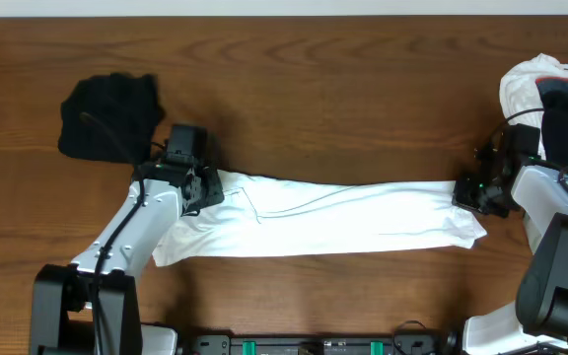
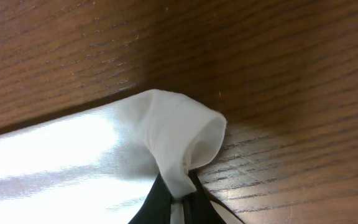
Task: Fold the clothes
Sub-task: 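Fold the right end leftward toward the left gripper with the right gripper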
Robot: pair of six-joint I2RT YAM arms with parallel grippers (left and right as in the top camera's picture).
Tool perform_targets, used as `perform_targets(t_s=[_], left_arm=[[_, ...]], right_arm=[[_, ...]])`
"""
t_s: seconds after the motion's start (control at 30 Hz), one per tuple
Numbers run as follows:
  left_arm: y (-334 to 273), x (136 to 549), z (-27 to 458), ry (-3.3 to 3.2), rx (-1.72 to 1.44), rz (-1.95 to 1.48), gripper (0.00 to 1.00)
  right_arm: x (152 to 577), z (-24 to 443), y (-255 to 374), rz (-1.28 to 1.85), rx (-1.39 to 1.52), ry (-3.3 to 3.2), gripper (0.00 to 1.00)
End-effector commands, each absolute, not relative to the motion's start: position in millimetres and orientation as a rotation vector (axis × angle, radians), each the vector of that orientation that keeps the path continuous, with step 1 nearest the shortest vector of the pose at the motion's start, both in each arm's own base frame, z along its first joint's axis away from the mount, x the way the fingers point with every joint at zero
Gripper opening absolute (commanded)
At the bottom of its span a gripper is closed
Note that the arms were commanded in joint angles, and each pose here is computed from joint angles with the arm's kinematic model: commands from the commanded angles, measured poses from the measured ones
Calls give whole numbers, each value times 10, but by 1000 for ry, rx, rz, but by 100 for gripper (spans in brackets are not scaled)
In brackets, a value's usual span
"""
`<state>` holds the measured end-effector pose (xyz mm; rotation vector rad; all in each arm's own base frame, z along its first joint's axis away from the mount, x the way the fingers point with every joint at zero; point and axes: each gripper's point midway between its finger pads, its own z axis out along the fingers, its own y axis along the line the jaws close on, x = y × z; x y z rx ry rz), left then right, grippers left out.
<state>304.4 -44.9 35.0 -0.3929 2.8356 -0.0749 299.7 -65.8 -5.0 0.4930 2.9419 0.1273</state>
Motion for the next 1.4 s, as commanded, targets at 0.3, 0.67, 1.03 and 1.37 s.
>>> perform_targets(t_s=[0.3,0.67,1.03,1.37], left_arm=[[-616,3467,1030,2728,-322,-179,45],[-766,3141,1011,2879,-317,-299,45],[-417,2950,941,2930,-421,-9,45],[-413,2930,937,2938,-422,-5,45]], right_arm=[[3090,-54,-1015,12,597,2912,1],[3239,217,-1386,-23,698,2834,1],[3406,798,-1221,105,745,2857,1],[3414,1095,-345,323,551,2994,1]])
